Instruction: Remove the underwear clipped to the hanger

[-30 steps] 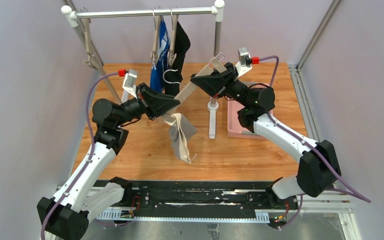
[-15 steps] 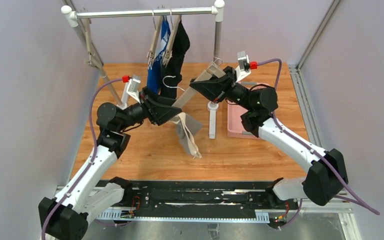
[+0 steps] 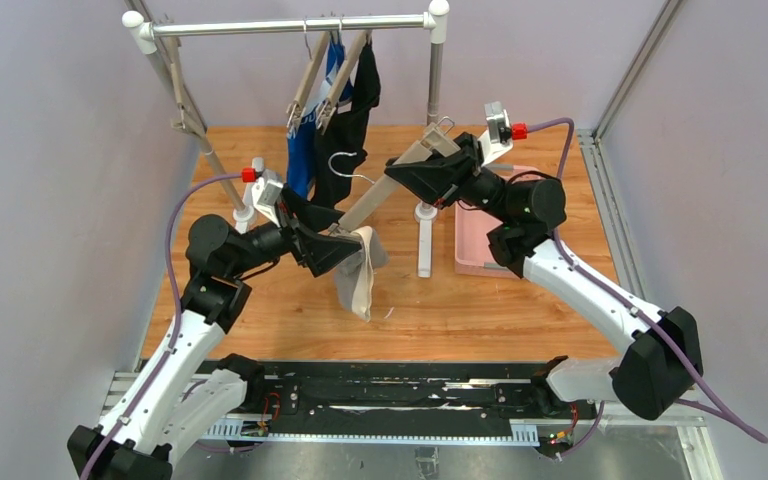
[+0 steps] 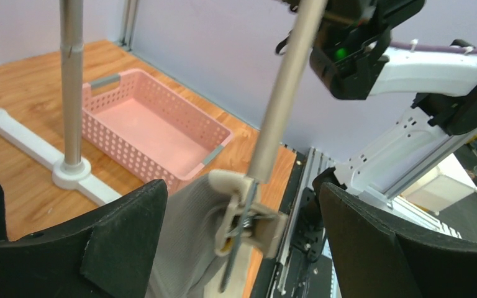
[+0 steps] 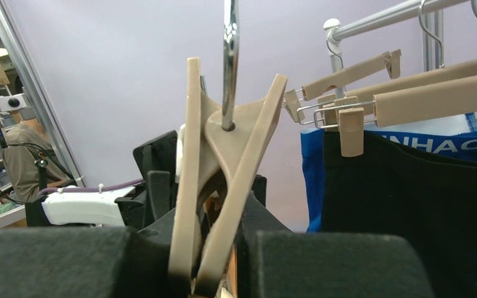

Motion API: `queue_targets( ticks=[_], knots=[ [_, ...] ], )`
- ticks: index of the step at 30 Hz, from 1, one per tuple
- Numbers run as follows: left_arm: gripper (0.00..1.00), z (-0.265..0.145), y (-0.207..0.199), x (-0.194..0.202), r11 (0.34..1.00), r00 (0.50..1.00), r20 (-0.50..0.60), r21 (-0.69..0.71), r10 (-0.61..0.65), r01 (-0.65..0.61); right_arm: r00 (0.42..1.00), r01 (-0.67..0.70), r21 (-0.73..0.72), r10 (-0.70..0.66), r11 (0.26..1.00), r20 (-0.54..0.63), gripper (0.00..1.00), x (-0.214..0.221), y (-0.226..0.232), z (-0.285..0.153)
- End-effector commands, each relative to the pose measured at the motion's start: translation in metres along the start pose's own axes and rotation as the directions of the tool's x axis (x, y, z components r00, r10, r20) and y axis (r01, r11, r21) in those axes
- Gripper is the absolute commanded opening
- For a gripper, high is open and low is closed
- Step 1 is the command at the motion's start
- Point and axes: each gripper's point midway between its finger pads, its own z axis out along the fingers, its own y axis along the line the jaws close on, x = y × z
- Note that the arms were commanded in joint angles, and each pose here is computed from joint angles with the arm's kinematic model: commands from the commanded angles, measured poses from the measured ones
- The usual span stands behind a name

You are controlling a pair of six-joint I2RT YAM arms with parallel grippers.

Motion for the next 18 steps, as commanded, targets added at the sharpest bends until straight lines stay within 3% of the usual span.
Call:
queue_targets(
  ticks=[1,5,6,9,14,16,18],
  knots=[
    [0.98,0.000,0.011,0.016,1.000,0.999,-0.041,-0.026,-0.010,0.009,0.997,0.046,-0.068,-0.042,0.997,0.058,0.01,-0.024,0.028,0.000],
    [0.98,0.002,0.010,0.014,1.000,0.999,-0.027,-0.018,-0.020,0.019,0.997,0.046,-0.067,-0.043,0.997,0.056,0.01,-0.024,0.030,-0.002],
    [0.93,0.002,0.009,0.013,1.000,1.000,-0.023,-0.014,-0.019,0.018,0.998,0.045,-0.065,-0.041,0.997,0.054,0.00,-0.023,0.029,-0.002],
    [0.62,0.002,0.005,0.008,1.000,1.000,-0.012,-0.003,-0.014,0.014,0.998,0.038,-0.056,-0.036,0.998,0.043,0.01,-0.019,0.026,-0.003],
    [0.26,0.002,-0.001,0.000,1.000,1.000,-0.002,0.014,-0.005,0.005,1.000,0.023,-0.038,-0.023,0.999,0.018,0.01,-0.009,0.020,-0.005],
    [0.04,0.002,-0.002,-0.002,1.000,1.000,0.003,0.013,-0.003,0.003,1.000,0.018,-0.031,-0.018,0.999,0.016,0.01,-0.007,0.018,-0.006],
    [0.00,0.002,-0.002,-0.002,1.000,1.000,0.008,0.007,-0.007,0.007,1.000,0.015,-0.028,-0.014,1.000,0.012,0.01,-0.006,0.017,-0.007]
  ],
)
